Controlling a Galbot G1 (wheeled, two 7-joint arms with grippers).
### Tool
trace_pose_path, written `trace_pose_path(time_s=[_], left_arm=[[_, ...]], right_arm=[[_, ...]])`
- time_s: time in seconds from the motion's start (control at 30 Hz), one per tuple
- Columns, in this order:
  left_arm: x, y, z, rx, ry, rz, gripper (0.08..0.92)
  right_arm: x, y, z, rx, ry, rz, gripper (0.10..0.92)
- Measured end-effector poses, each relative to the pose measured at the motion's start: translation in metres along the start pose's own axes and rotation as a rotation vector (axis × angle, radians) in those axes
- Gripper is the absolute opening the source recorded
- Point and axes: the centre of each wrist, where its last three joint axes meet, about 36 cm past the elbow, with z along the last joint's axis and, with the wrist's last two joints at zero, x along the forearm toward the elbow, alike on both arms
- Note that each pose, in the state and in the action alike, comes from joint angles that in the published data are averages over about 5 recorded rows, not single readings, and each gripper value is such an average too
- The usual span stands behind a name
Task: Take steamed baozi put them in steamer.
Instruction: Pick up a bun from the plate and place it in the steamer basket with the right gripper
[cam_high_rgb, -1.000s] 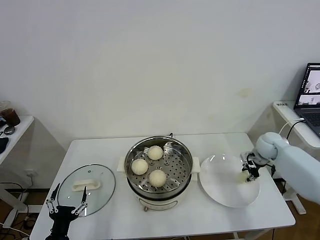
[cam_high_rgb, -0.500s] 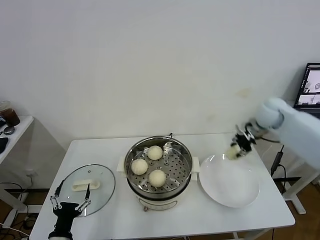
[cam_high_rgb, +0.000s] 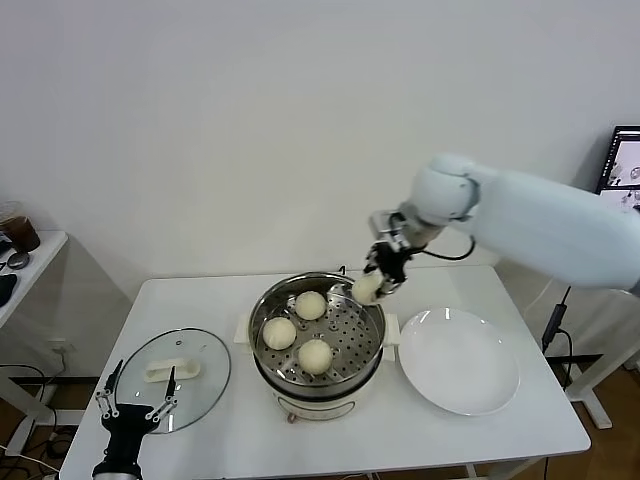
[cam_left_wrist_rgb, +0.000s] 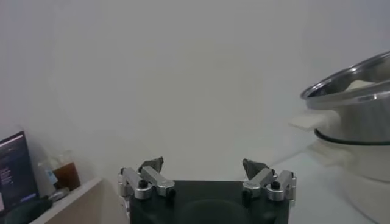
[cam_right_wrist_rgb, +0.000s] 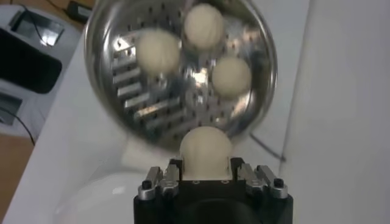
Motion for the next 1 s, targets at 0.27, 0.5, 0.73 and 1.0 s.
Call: trace_pose_path(time_s=[0.27, 0.5, 0.73, 1.0], left_arm=[[0.001, 0.004, 0.0, -0.007, 0.003, -0.006, 0.823], [0.002, 0.005, 0.001, -0.008, 0.006, -0.008, 0.823], [0.002, 0.004, 0.001, -0.006, 0.006, -0.006, 0.823], [0.001, 0.001, 0.0, -0.002, 0.003, -0.002, 0.823]], right_arm=[[-0.047, -0.008, -0.025, 0.002, 0.023, -0.049, 0.475], [-0.076, -0.01, -0.031, 0.009, 0.059, -0.072, 0.475], [-0.088, -0.008, -0.032, 0.009, 0.082, -0.082, 0.591], [-0.078, -0.007, -0.031, -0.003, 0.07, -0.058, 0.795]])
